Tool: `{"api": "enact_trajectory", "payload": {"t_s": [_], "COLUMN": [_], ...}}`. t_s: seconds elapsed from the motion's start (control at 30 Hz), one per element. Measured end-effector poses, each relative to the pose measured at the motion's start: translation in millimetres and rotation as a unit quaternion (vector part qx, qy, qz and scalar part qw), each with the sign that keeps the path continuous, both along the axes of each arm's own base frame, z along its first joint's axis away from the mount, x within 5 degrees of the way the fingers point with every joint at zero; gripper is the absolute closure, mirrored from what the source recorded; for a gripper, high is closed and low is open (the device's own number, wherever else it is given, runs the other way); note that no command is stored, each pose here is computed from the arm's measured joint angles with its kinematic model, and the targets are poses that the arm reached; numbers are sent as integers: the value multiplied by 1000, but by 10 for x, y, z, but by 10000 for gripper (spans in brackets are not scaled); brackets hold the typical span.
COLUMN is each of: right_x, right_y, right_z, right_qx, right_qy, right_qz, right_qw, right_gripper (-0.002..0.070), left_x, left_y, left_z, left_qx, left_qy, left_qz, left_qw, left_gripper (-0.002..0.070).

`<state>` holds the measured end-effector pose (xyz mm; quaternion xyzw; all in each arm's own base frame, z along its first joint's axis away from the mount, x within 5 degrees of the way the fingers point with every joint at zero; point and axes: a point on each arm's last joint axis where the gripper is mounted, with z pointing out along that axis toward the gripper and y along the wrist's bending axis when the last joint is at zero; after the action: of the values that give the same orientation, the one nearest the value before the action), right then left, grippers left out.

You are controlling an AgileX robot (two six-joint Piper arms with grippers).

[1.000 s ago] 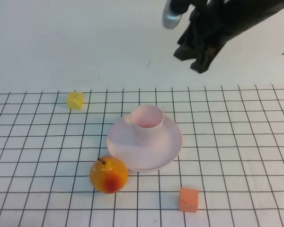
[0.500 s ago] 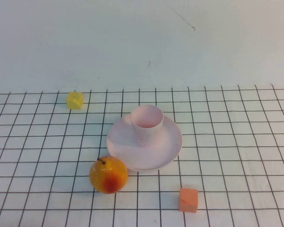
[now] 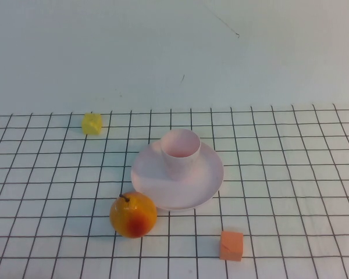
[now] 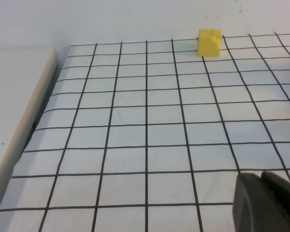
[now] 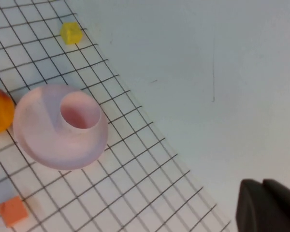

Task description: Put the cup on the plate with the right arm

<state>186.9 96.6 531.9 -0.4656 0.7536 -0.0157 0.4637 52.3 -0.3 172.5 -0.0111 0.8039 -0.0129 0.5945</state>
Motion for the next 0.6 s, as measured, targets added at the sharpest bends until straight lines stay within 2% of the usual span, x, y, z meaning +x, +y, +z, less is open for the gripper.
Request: {"api": "enact_trajectory", "payload": {"t_s": [0.13, 0.23, 0.33, 0.47, 0.6], "right_x": [-174, -469, -795, -1287, -1486], "right_y": [-132, -316, -522, -772, -870], "right_z": [-136, -372, -721, -1259, -1915], "right_qx": [82, 110, 153, 209, 210], "right_qy": [65, 86, 34, -75, -97], "right_qz": [-81, -120, -148, -186, -236], "right_qw": [991, 983, 977, 957, 944], "right_gripper": [678, 678, 678, 678, 678], "left_x": [0, 0, 0, 0, 0], "left_y": [0, 0, 0, 0, 0], "left_z": [0, 0, 0, 0, 0], "left_qx": [0, 0, 0, 0, 0], "left_qy": [0, 0, 0, 0, 0], "left_qz": [0, 0, 0, 0, 0], "left_qw": [1000, 1000, 1000, 1000, 1000], "left_gripper": [678, 678, 678, 678, 678]}}
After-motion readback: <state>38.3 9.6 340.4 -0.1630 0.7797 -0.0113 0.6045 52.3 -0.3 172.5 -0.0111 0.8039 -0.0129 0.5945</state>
